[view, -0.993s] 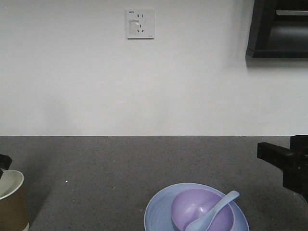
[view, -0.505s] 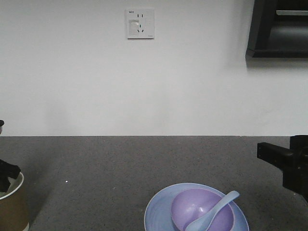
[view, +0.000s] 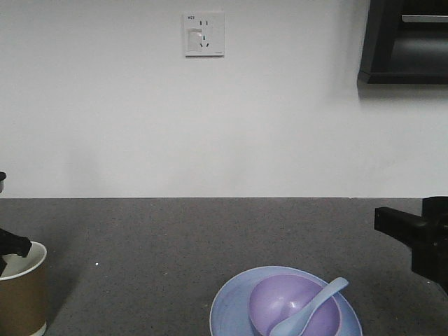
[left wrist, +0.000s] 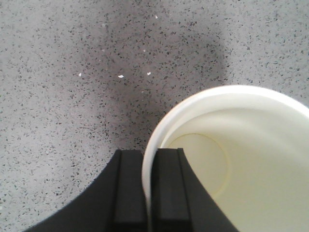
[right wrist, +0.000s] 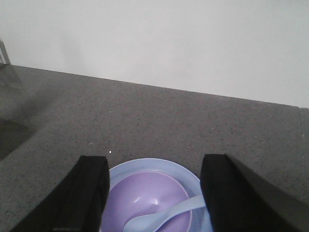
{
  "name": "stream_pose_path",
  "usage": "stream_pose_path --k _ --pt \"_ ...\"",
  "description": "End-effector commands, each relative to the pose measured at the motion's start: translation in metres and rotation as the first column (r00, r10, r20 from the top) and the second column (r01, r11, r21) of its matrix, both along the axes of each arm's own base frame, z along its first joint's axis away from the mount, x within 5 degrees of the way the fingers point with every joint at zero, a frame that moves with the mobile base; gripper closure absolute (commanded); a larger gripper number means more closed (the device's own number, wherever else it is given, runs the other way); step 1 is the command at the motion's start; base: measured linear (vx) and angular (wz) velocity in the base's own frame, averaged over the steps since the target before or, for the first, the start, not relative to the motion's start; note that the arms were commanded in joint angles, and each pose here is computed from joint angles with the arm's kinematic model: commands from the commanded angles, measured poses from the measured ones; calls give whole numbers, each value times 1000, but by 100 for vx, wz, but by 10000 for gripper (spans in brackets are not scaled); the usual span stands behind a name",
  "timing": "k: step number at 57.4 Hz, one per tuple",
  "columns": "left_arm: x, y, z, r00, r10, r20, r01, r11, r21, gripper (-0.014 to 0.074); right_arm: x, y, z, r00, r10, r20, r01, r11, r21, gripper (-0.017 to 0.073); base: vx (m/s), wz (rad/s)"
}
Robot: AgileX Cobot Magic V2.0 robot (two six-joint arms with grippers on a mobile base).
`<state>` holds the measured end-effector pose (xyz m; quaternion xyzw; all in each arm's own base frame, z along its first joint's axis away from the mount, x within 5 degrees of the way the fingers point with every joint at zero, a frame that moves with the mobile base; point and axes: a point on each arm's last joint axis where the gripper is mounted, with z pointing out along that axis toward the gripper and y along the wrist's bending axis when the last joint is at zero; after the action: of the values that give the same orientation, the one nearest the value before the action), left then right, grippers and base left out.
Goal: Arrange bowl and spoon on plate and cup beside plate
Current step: 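Lower the left gripper to the brown paper cup rim and grasp it, then lift the paper cup and set it down beside the plate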
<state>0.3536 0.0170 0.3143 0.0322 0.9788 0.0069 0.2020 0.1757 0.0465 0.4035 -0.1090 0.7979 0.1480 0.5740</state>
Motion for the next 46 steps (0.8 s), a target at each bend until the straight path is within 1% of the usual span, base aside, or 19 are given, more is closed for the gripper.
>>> stream_pose_path --k 1,8,11,13,16,19,22,28,31,34,42,46 --pt "-10 0 33 992 26 121 -27 1000 1 601 -2 -3 17 994 -32 100 29 999 30 83 0 0" --pt "-16 -1 54 978 48 201 -45 999 -19 599 -2 -3 18 994 -33 101 30 999 31 83 0 0" --pt "-19 -4 66 969 48 241 -38 998 -46 599 -2 -3 18 994 -33 102 30 999 31 83 0 0" --pt "-21 -7 73 965 52 258 -33 996 -78 598 -2 -3 18 994 -33 102 30 999 32 83 0 0" --pt "-24 -13 88 954 48 297 -6 990 -143 597 -2 -3 18 994 -33 102 30 999 32 83 0 0" --pt "-27 -20 99 943 28 332 34 983 -181 596 -2 -3 18 994 -33 101 30 999 36 83 0 0" --pt "-30 -28 110 931 26 363 64 970 -233 596 -2 -3 18 994 -34 101 31 999 39 83 0 0" --pt "-33 -42 123 918 13 395 119 944 -309 594 -2 -3 18 994 -34 100 30 999 41 83 0 0" --pt "-34 -52 128 914 2 405 154 924 -351 594 -2 -3 18 994 -34 100 30 999 41 83 0 0" --pt "-35 -64 129 910 -19 413 190 907 -376 594 -2 -3 18 994 -34 100 30 999 41 83 0 0" --pt "-36 -96 126 903 -108 416 280 882 -378 594 -2 -3 18 994 -37 105 33 999 43 83 0 0" --pt "-35 -110 122 901 -140 411 309 872 -379 594 -2 -3 18 994 -37 105 33 999 43 83 0 0"
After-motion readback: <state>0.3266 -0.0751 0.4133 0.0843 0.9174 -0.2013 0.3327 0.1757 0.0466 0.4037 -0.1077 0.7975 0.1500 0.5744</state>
